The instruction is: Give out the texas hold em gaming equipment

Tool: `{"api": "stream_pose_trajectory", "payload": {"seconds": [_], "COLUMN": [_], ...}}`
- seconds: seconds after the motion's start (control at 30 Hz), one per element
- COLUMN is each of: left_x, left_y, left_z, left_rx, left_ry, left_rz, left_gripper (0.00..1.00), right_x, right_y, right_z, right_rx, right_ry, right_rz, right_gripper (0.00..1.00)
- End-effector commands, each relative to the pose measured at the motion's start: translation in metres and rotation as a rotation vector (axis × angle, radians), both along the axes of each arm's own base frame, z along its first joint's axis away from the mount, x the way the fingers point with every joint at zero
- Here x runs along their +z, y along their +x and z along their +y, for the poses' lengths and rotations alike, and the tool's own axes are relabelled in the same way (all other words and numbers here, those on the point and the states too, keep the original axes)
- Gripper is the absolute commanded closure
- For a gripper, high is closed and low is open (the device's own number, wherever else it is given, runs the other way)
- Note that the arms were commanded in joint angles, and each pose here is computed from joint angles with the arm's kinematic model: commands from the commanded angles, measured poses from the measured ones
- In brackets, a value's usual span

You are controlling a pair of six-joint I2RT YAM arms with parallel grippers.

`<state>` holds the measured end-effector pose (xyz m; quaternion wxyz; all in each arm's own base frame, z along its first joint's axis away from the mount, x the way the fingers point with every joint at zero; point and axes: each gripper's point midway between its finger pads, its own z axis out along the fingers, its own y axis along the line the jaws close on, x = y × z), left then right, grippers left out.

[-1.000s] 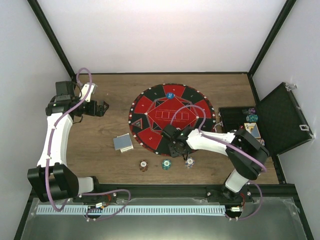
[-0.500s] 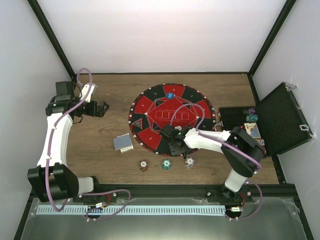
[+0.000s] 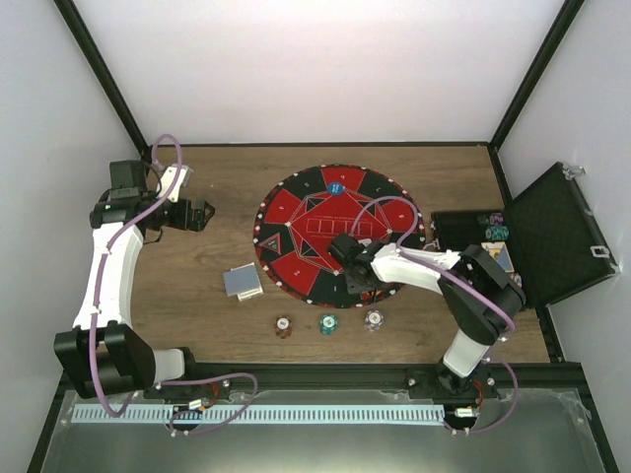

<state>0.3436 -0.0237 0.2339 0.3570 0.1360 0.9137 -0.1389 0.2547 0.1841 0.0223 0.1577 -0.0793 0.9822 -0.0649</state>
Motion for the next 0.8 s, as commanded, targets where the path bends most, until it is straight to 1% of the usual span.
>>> {"api": "stream_pose_trajectory", "payload": {"seconds": [0.0, 0.13, 0.27, 0.33, 0.4, 0.47, 0.53, 0.63, 0.77], "left_x": [0.006, 0.009, 0.011, 0.009, 0.007, 0.005, 0.002, 0.001, 0.006], "left_y": [0.0, 0.003, 0.004, 0.004, 0.003, 0.003, 0.002, 0.0, -0.003], "left_z": [0.002, 0.004, 0.008, 0.009, 0.011, 0.012, 0.013, 0.014, 0.013], "left_rx": [-0.002, 0.004, 0.025, 0.038, 0.049, 0.06, 0.068, 0.072, 0.068], "left_ry": [0.011, 0.022, 0.031, 0.034, 0.038, 0.039, 0.041, 0.045, 0.049], "left_rz": [-0.019, -0.023, -0.024, -0.019, -0.015, -0.011, -0.007, -0.008, -0.022], "left_gripper": [0.0, 0.0, 0.0, 0.0, 0.0, 0.0, 0.0, 0.0, 0.0], "right_x": [0.006, 0.043, 0.088, 0.104, 0.116, 0.121, 0.121, 0.109, 0.088], "right_y": [0.01, 0.02, 0.01, -0.004, -0.022, -0.044, -0.064, -0.086, -0.098], "right_z": [-0.013, 0.011, 0.062, 0.093, 0.126, 0.158, 0.186, 0.214, 0.229], "right_rx": [-0.008, 0.026, 0.132, 0.199, 0.274, 0.354, 0.417, 0.484, 0.525], "right_ry": [-0.06, 0.008, 0.128, 0.192, 0.257, 0.311, 0.342, 0.338, 0.31], "right_rz": [-0.023, -0.086, -0.131, -0.13, -0.119, -0.091, -0.065, -0.021, 0.021], "right_gripper": [0.7, 0.69, 0.55, 0.47, 0.36, 0.26, 0.21, 0.18, 0.18]}}
